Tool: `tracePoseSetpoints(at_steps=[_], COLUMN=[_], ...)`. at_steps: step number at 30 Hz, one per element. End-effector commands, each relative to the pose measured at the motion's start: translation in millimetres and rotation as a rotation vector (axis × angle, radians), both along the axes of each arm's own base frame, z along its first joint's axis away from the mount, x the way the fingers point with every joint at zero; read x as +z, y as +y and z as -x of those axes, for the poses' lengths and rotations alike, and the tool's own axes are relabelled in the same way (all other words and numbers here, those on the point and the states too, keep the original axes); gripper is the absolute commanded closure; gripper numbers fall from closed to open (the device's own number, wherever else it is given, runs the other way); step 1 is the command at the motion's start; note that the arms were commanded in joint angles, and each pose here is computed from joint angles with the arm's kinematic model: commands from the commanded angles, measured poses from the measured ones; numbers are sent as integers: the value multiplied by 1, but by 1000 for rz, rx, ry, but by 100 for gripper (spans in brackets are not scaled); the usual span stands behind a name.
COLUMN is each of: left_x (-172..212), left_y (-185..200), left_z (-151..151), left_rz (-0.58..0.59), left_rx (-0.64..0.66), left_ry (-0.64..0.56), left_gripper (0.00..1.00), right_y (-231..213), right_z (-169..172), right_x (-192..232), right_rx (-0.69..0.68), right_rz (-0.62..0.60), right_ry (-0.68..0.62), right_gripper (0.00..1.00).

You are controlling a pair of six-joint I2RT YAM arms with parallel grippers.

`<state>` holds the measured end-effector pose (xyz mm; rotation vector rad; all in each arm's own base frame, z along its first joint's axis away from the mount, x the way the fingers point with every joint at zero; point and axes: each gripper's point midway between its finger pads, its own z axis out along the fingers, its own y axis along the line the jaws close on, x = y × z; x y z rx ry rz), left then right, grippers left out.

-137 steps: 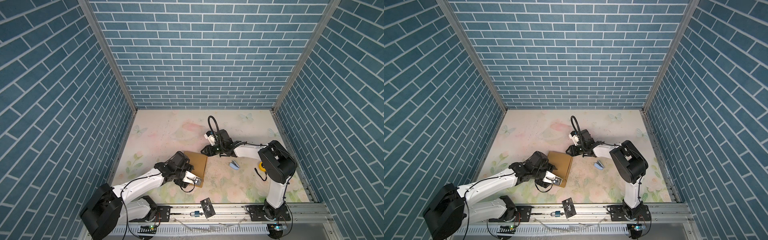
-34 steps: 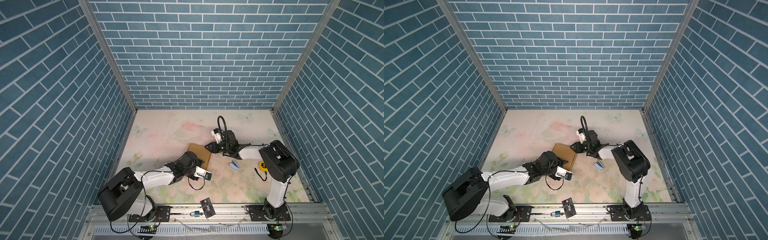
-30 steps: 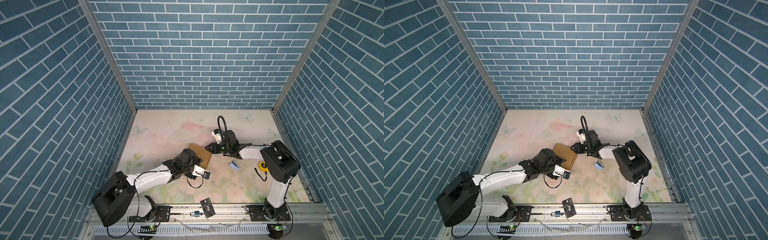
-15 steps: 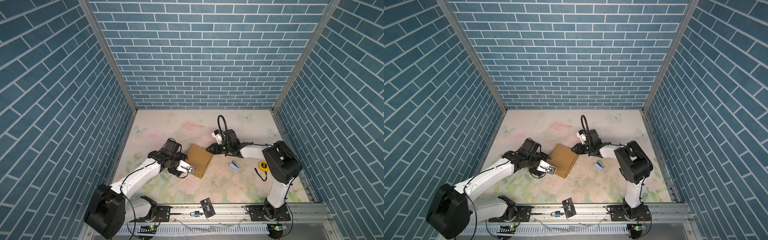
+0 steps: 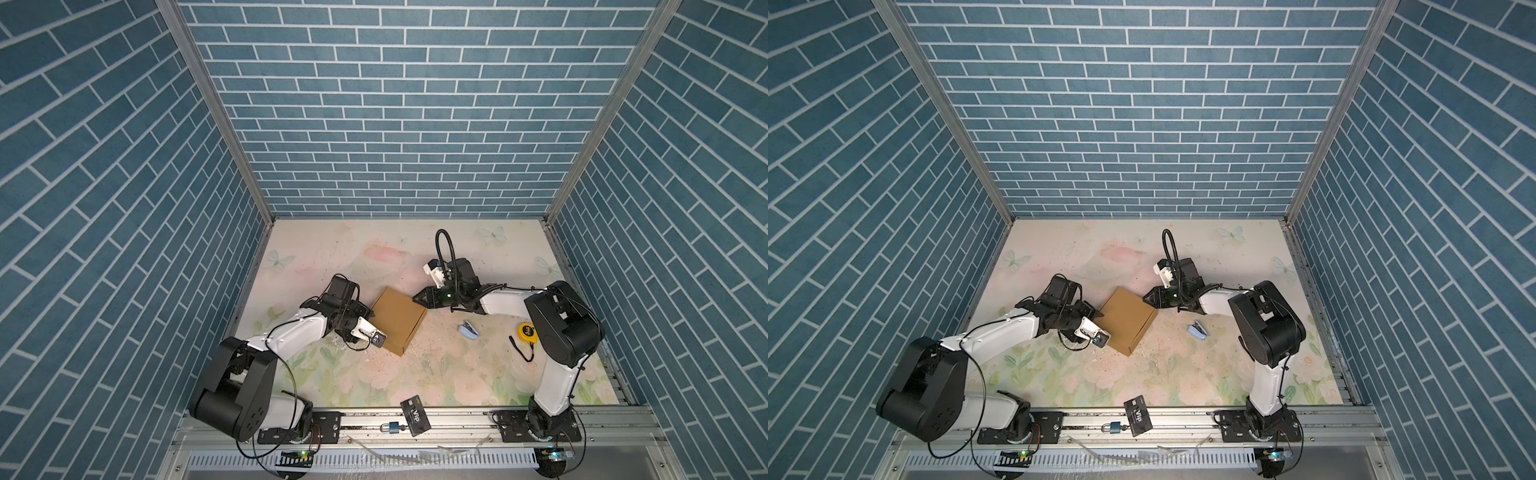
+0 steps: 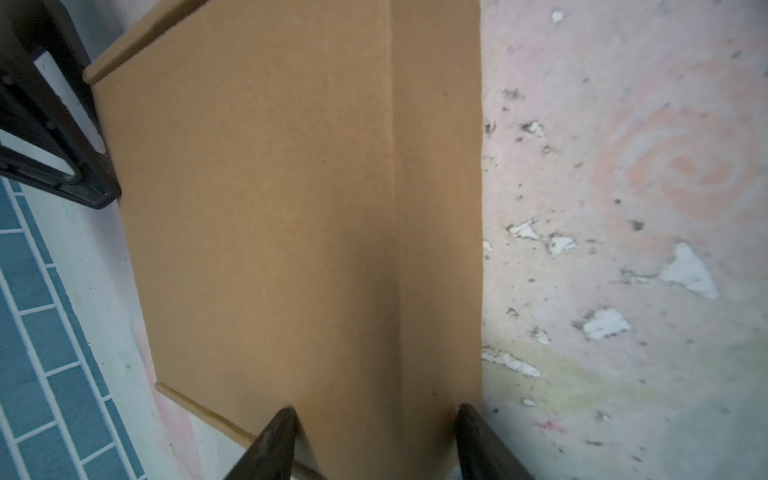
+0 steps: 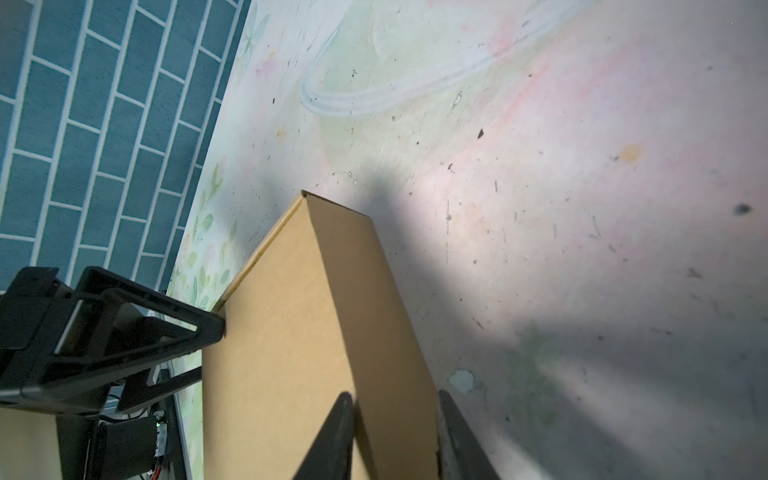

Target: Fold the paper box

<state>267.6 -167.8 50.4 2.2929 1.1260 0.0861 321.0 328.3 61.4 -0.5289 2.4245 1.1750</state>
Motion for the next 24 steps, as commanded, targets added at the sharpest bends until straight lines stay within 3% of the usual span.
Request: tracePoseSetpoints(at_steps=[1,4,15,20,24], left_x=[-17,-21,-24,-15,-11], left_y=[-1,-5,-22,-20,-19], left_z=[4,1,-10,-5,24], left_rz=[-9,12,74,68,76], left_rx=[-54,-70,-164,-165,-245], left_ry=[2,-11,-84,-33,58], left_gripper=[45,55,60,51,43], right_y=[-1,3,12,-6,-21], right_z=[14,15,14,-3,-13], right_x=[-24,-25,-26,-7,-6], right_rx=[30,48,86,29,-6], right_rz=[56,49,67,66,86], right_ry=[65,66,68,-6,3], right_gripper=[67,67,67,63,63])
